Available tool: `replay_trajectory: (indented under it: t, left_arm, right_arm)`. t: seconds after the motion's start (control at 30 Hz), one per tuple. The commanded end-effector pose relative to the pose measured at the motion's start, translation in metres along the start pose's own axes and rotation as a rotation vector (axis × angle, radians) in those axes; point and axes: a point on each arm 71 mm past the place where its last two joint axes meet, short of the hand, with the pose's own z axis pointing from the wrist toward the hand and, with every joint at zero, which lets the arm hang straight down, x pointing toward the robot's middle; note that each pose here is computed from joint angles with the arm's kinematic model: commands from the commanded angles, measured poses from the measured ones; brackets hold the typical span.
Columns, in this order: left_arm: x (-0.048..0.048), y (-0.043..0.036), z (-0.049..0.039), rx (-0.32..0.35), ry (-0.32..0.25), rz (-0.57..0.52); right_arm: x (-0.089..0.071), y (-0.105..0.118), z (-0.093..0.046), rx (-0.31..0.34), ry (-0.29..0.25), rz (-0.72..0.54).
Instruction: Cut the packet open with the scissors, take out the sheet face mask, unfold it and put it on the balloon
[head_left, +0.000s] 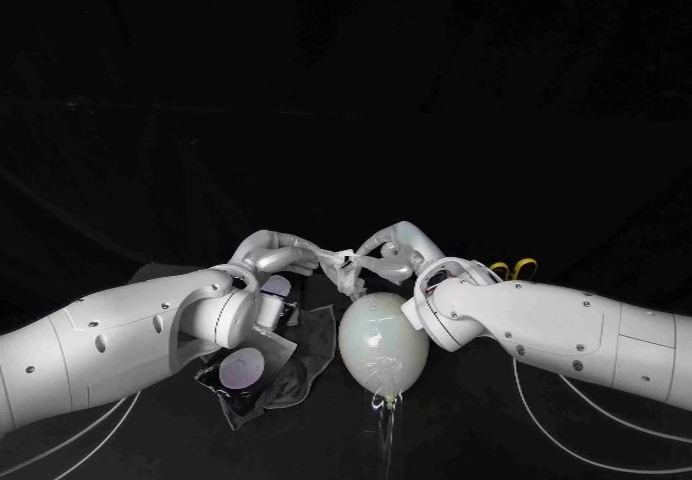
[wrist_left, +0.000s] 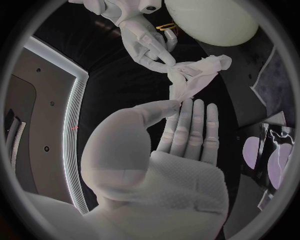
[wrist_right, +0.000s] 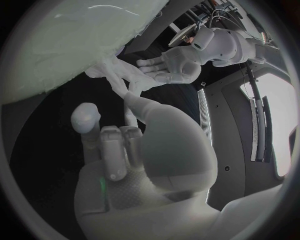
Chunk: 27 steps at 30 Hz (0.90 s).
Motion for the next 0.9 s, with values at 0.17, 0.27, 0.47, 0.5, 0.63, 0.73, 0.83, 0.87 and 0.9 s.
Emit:
replay_trajectory:
  t: [0.17,0.27,0.47,0.5,0.63,0.73,0.83,0.87,0.9]
  left_arm:
    - [-0.0048,-0.0005,0.0009,0.006,-0.022,0.011]
    - [-0.0067,-0.0001,0.0014,0.006,-0.029,0.008]
    - [-0.0075,-0.0011,0.0027,0.010,-0.033,-0.004]
    - [-0.0071,-0.0015,0.0029,0.011,-0.031,-0.006]
    - [-0.0061,-0.0023,0.0033,0.012,-0.029,-0.016]
    - [-0.0065,-0.0025,0.0036,0.013,-0.030,-0.024]
    - [-0.0080,-0.0026,0.0043,0.014,-0.031,-0.037]
    - [-0.0084,-0.0029,0.0048,0.015,-0.029,-0.042]
    - [-0.0086,-0.0031,0.0051,0.016,-0.028,-0.045]
  right_arm:
    - [-0.009,-0.003,0.000,0.032,-0.015,0.067]
    - [-0.013,-0.004,0.000,0.035,-0.017,0.075]
    - [-0.021,-0.005,0.000,0.033,-0.028,0.082]
    - [-0.023,-0.005,0.000,0.031,-0.032,0.084]
    - [-0.028,-0.005,0.000,0.027,-0.047,0.089]
    - [-0.031,-0.006,0.000,0.026,-0.052,0.090]
    - [-0.034,-0.006,0.000,0.024,-0.054,0.090]
    - [-0.035,-0.006,0.000,0.024,-0.053,0.090]
    - [-0.035,-0.006,0.000,0.023,-0.052,0.090]
